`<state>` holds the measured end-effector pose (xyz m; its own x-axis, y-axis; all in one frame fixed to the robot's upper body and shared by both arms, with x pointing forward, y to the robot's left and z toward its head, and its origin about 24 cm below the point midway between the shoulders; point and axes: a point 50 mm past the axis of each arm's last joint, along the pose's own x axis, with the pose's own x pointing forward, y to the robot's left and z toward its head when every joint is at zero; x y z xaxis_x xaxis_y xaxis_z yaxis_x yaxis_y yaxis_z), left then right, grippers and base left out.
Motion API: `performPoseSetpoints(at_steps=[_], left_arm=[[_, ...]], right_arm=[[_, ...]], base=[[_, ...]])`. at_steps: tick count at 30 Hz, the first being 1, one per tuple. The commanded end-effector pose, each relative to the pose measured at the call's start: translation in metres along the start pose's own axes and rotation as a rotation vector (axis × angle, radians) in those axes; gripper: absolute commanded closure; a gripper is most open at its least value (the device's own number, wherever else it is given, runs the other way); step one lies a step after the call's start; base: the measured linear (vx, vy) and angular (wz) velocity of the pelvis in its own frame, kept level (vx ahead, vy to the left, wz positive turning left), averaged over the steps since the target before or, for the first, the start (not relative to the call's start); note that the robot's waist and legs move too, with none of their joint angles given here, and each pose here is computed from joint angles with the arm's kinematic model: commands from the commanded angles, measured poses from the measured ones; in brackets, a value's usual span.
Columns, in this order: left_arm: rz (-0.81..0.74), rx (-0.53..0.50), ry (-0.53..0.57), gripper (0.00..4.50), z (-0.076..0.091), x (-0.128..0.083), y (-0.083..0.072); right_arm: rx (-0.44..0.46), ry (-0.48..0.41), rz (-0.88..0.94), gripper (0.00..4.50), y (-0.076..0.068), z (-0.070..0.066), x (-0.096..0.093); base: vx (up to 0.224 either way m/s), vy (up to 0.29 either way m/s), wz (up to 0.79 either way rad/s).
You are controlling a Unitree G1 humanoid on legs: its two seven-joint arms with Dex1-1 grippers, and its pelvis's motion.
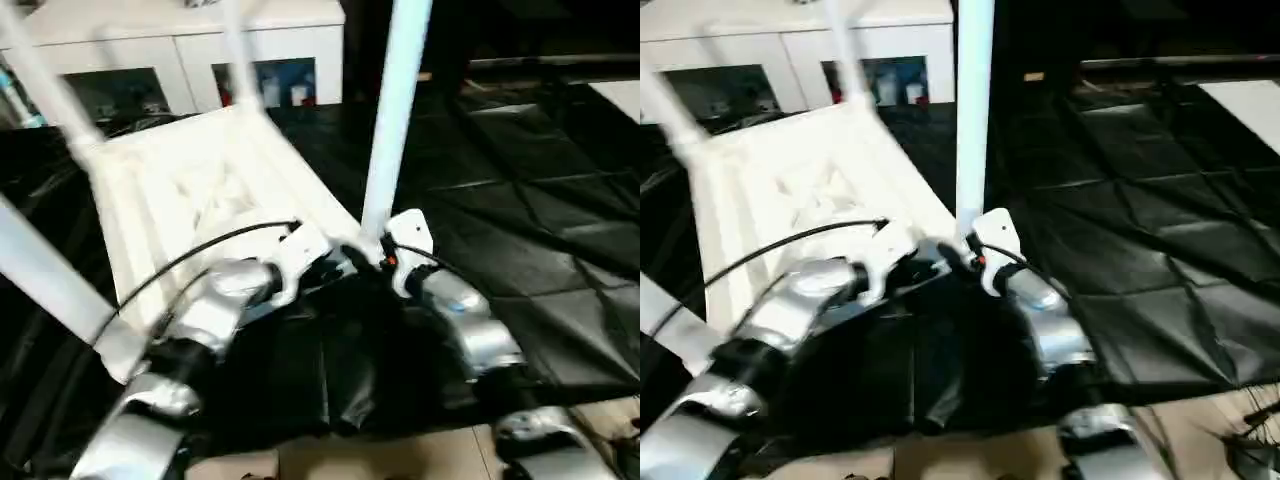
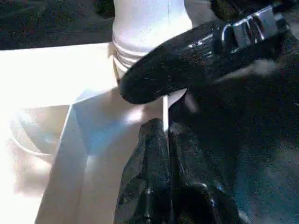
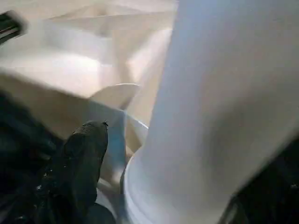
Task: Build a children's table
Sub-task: Rotate leg to tighten
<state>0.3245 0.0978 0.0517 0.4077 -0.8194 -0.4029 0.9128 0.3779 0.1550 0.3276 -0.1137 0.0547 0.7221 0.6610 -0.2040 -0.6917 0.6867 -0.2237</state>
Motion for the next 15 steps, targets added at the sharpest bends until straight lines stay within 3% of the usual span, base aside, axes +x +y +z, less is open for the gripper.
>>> performPoseSetpoints(at_steps=[1, 6, 13, 15], left_arm=[[-0.13, -0.053, -0.014, 4.5, -0.015, 0.002, -0.02], [-0.198, -0.062, -0.028, 4.5, -0.017, -0.012, -0.025], [-0.193, -0.062, -0.022, 4.5, -0.018, -0.019, -0.022], [-0.189, -0.062, -0.021, 4.5, -0.018, -0.019, -0.021]], right_arm=[[-0.05, -0.031, 0.118, 0.6, 0.005, 0.005, -0.006], [-0.044, -0.019, 0.259, 0.6, 0.0, 0.003, -0.025], [-0.034, 0.007, 0.331, 0.6, 0.001, -0.003, -0.032], [-0.022, 0.005, 0.341, 0.85, 0.002, -0.003, -0.032]], base=[[0.0, 0.0, 0.0], [0.0, 0.0, 0.0], [0.0, 0.0, 0.0], [0.0, 0.0, 0.0]])
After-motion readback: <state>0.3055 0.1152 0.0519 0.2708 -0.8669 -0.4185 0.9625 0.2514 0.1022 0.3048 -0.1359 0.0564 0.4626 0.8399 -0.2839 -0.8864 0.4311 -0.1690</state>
